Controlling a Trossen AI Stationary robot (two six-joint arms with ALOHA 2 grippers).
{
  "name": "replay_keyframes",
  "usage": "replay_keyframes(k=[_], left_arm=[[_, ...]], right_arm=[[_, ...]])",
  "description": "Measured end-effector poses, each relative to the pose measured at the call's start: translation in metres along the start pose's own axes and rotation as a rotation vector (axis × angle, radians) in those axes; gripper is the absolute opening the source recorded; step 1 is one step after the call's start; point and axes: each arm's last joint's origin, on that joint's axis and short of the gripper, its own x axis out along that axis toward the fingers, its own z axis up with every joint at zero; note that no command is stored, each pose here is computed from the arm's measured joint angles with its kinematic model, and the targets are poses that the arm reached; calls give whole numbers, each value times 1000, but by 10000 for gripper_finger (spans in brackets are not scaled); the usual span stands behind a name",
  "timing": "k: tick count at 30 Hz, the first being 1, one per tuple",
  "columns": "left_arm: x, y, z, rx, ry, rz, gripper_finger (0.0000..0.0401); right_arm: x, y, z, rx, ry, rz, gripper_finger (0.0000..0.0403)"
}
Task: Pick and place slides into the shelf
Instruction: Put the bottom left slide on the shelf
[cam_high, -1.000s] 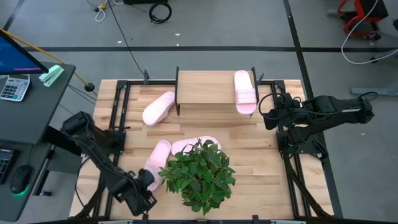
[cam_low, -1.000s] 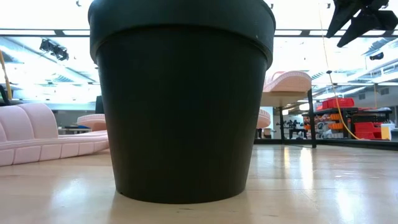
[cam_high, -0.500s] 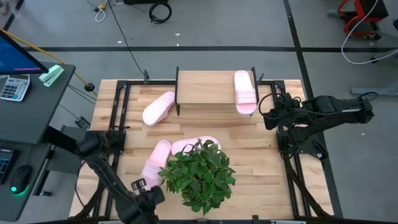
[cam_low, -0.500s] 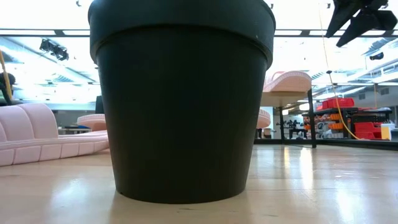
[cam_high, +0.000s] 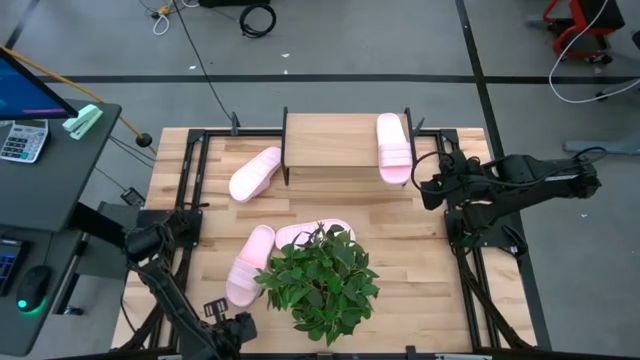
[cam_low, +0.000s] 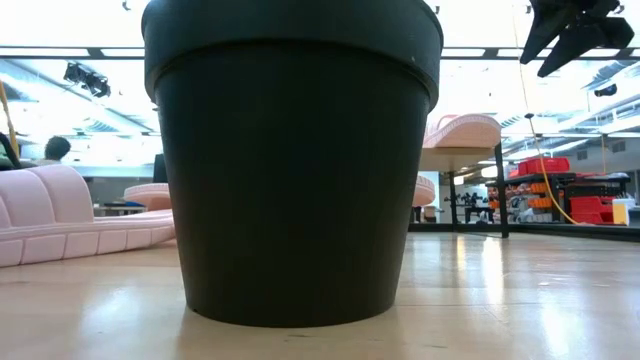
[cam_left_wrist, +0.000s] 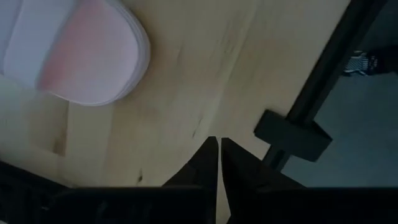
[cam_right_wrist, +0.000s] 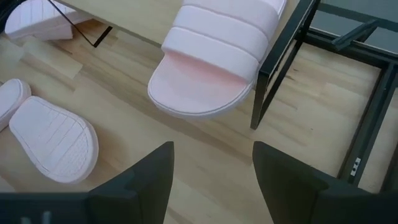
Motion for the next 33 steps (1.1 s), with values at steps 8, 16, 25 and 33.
replay_keyframes(k=[8, 16, 25, 33], left_arm=[[1, -1, -1, 20, -24, 6, 33], [3, 5, -4, -19, -17, 95, 80], [3, 11, -5, -14, -73, 167, 192], [28, 22, -3, 54, -68, 257, 236]], right_arm=[[1, 1, 0, -3, 4, -4, 224], [1, 1, -1, 4, 17, 1, 224], [1, 1, -1, 6, 17, 2, 224], [1, 2, 0, 2, 1, -1, 224]])
